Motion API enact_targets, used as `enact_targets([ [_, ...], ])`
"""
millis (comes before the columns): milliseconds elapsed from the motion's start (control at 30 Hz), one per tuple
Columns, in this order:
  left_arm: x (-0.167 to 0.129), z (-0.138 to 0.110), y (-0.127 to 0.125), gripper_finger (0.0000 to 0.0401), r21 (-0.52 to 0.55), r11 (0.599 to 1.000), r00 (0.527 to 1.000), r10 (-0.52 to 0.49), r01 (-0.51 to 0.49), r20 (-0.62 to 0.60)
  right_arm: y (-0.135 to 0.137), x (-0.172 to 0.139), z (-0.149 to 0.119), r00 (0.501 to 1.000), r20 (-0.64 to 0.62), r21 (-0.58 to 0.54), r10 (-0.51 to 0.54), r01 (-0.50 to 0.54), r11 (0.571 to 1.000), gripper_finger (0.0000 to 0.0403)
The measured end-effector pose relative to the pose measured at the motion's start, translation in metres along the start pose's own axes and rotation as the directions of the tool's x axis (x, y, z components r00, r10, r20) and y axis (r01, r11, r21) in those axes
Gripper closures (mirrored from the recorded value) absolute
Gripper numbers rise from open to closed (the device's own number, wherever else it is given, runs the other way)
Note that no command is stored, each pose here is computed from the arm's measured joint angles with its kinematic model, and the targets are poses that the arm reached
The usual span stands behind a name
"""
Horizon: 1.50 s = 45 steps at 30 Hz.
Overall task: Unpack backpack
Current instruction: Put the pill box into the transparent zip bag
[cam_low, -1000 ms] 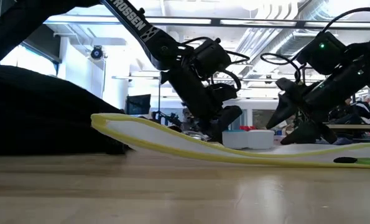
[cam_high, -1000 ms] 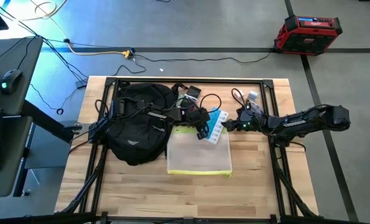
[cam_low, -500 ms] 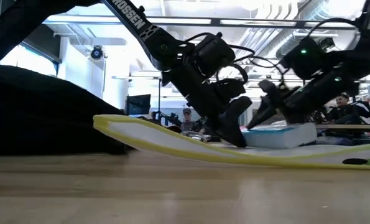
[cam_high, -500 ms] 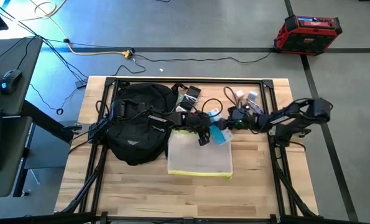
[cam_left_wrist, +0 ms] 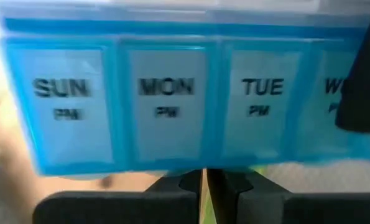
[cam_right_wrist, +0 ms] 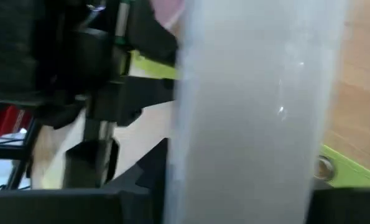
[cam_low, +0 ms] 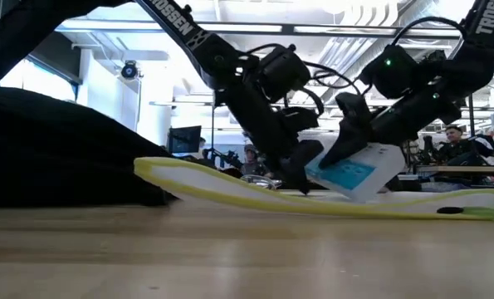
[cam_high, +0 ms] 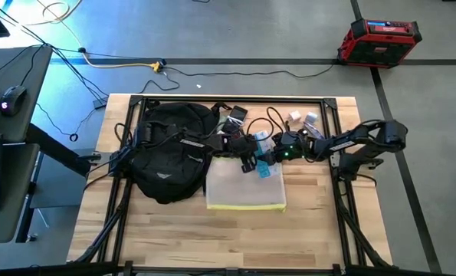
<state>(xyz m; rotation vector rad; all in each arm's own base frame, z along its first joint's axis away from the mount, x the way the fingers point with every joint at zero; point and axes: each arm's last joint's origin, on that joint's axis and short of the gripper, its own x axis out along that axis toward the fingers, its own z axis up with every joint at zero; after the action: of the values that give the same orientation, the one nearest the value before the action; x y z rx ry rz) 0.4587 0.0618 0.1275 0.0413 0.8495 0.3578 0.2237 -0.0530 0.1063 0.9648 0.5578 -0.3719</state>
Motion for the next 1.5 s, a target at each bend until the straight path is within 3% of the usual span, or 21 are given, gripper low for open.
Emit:
enact_targets([
  [133, -0.034, 0.013, 0.002, 0.0400, 0.055, 0.998, 1.000, -0.007, 0.008, -0.019, 0.004, -0.007, 0.003, 1.000, 0.027, -0.037, 0.012, -0.011, 0.999, 0.0283],
  [333, -0.109, 0.032, -0.004, 0.0400, 0.105, 0.993, 0.998, -0.052, 0.054, -0.023, 0.014, -0.026, 0.010, 0.994, 0.108, -0.078, 0.014, -0.006, 0.997, 0.0283],
  [467, -0.143, 0.031, -0.029, 0.0400, 0.151, 0.969, 0.980, -0.191, 0.196, -0.048, 0.020, -0.044, 0.010, 0.990, 0.143, -0.095, -0.013, 0.027, 0.995, 0.0283],
  [567, -0.153, 0.022, -0.064, 0.0400, 0.216, 0.895, 0.921, -0.376, 0.389, -0.099, 0.029, -0.060, 0.011, 0.981, 0.192, -0.119, 0.027, -0.004, 0.993, 0.0284],
  [667, -0.157, 0.005, -0.101, 0.0400, 0.349, 0.762, 0.836, -0.522, 0.546, -0.167, 0.038, -0.075, 0.010, 0.969, 0.236, -0.143, 0.073, -0.040, 0.989, 0.0284],
  [733, -0.157, -0.011, -0.123, 0.0398, 0.438, 0.684, 0.807, -0.548, 0.583, -0.218, 0.043, -0.083, 0.007, 0.964, 0.252, -0.169, 0.090, -0.048, 0.984, 0.0284],
  [800, -0.157, -0.025, -0.143, 0.0389, 0.506, 0.623, 0.795, -0.542, 0.597, -0.272, 0.046, -0.088, 0.002, 0.964, 0.252, -0.183, 0.089, -0.042, 0.982, 0.0284],
  [900, -0.158, -0.039, -0.166, 0.0359, 0.588, 0.593, 0.826, -0.486, 0.551, -0.284, 0.047, -0.092, -0.007, 0.967, 0.249, -0.201, 0.057, -0.006, 0.980, 0.0284],
  [1100, -0.148, -0.060, -0.191, 0.0271, 0.752, 0.579, 0.946, -0.253, 0.315, -0.201, 0.047, -0.092, -0.014, 0.972, 0.232, -0.198, 0.024, 0.023, 0.980, 0.0284],
  [1233, -0.132, -0.072, -0.196, 0.0231, 0.783, 0.594, 0.983, -0.099, 0.182, -0.154, 0.047, -0.092, -0.014, 0.972, 0.233, -0.194, 0.023, 0.023, 0.981, 0.0284],
  [1367, -0.126, -0.076, -0.197, 0.0222, 0.806, 0.578, 0.990, -0.031, 0.130, -0.137, 0.047, -0.092, -0.014, 0.972, 0.233, -0.194, 0.022, 0.024, 0.981, 0.0284],
  [1500, -0.126, -0.075, -0.196, 0.0236, 0.796, 0.591, 0.990, -0.029, 0.130, -0.140, 0.047, -0.092, -0.014, 0.972, 0.233, -0.194, 0.021, 0.025, 0.981, 0.0284],
])
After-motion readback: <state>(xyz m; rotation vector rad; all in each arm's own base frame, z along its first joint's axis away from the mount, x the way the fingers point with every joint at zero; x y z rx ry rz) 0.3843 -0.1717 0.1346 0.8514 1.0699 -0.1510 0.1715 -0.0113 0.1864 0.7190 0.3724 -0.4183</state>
